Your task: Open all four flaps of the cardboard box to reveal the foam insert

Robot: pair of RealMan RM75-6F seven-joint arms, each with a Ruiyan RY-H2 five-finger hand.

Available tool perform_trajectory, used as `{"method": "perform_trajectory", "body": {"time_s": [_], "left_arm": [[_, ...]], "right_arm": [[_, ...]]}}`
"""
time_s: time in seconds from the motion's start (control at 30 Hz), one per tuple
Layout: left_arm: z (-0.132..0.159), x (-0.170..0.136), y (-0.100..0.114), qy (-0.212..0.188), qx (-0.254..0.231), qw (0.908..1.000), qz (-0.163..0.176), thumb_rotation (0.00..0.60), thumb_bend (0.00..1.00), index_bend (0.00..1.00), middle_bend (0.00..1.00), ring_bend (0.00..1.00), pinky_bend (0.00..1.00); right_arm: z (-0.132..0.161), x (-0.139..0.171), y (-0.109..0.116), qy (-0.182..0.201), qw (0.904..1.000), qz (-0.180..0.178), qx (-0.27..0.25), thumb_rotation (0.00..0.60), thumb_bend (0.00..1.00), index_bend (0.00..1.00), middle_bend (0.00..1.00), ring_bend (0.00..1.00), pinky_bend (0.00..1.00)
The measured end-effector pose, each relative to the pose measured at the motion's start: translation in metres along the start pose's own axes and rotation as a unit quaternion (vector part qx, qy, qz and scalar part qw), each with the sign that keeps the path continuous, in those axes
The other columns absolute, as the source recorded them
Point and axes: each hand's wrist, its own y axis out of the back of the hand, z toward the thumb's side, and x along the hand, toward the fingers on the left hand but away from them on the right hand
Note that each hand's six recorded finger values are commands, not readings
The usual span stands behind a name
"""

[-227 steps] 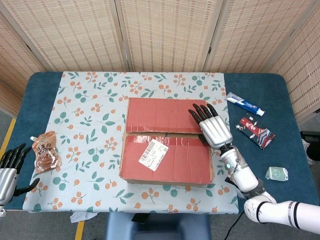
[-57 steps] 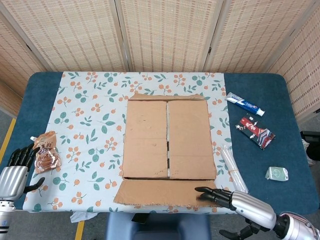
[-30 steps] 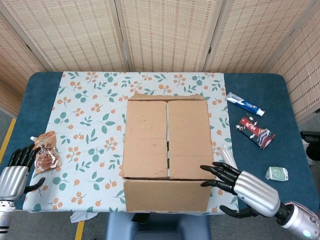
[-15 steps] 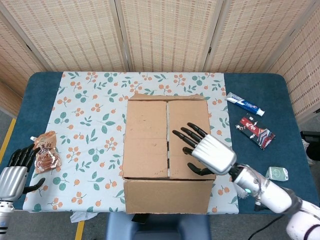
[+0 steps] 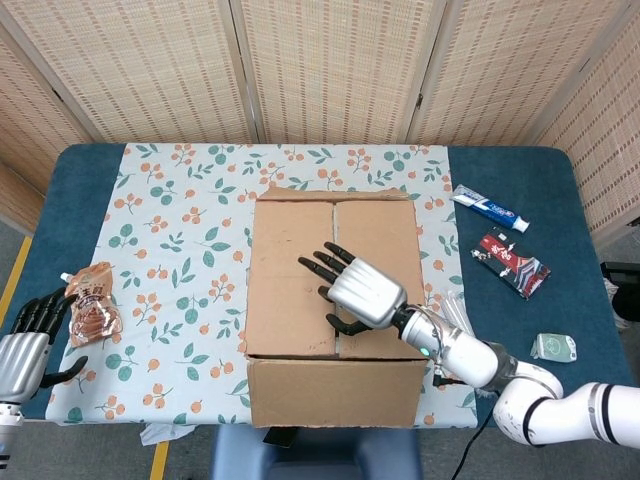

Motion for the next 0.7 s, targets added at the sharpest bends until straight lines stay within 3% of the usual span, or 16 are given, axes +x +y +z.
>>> {"method": "perform_trajectory", "body": {"time_s": [0.7], "left_arm": [[-0.008, 0.0, 0.004, 0.004, -0.017, 0.9999, 0.003, 0.6, 0.3, 0.01, 0.0, 0.0, 0.0]], "right_arm": [[-0.009, -0.046, -0.021, -0.02, 0.999, 0.037, 0.014, 0.267, 0.59, 0.49, 0.0, 0.03, 0.0]]}}
